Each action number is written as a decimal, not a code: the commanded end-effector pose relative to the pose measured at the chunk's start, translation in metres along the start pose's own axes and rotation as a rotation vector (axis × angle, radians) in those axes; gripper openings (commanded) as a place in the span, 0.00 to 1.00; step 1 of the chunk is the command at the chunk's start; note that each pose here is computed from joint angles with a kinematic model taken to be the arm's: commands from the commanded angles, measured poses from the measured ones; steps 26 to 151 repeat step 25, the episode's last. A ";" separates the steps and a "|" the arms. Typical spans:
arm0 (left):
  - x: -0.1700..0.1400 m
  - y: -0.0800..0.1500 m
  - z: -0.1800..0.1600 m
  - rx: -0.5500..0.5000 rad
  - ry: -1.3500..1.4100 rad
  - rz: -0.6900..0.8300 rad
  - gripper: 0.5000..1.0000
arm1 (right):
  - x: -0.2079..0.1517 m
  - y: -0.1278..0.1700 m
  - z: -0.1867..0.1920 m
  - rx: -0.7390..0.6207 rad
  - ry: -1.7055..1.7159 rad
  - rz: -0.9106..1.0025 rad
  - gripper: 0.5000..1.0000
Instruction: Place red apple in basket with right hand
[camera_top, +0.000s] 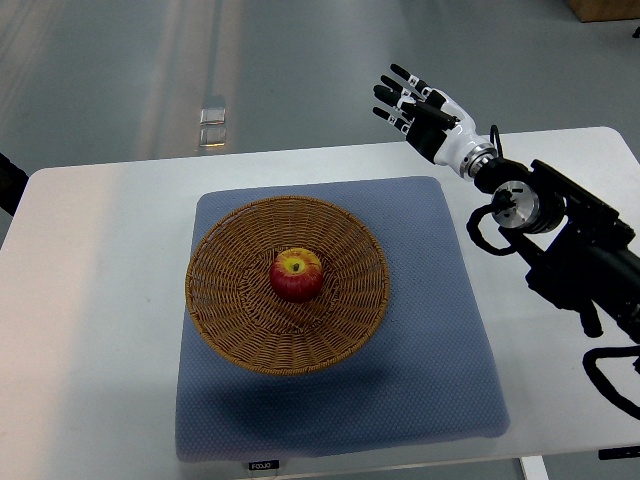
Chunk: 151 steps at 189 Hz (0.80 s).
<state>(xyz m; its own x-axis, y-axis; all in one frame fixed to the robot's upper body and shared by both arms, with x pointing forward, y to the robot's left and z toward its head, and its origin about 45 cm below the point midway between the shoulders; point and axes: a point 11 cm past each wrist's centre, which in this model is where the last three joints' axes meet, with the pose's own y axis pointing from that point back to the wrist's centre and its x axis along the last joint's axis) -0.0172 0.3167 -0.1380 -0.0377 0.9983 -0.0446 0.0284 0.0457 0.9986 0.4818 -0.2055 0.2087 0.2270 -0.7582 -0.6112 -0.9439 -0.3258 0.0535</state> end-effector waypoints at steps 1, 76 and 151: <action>0.000 0.000 0.000 0.000 0.000 0.000 1.00 | 0.014 0.010 0.016 0.045 -0.068 0.044 0.84; 0.000 0.000 0.000 0.000 0.000 0.000 1.00 | 0.016 0.014 0.034 0.039 -0.095 0.063 0.85; 0.000 0.000 0.000 0.000 0.000 0.000 1.00 | 0.016 0.014 0.034 0.039 -0.095 0.063 0.85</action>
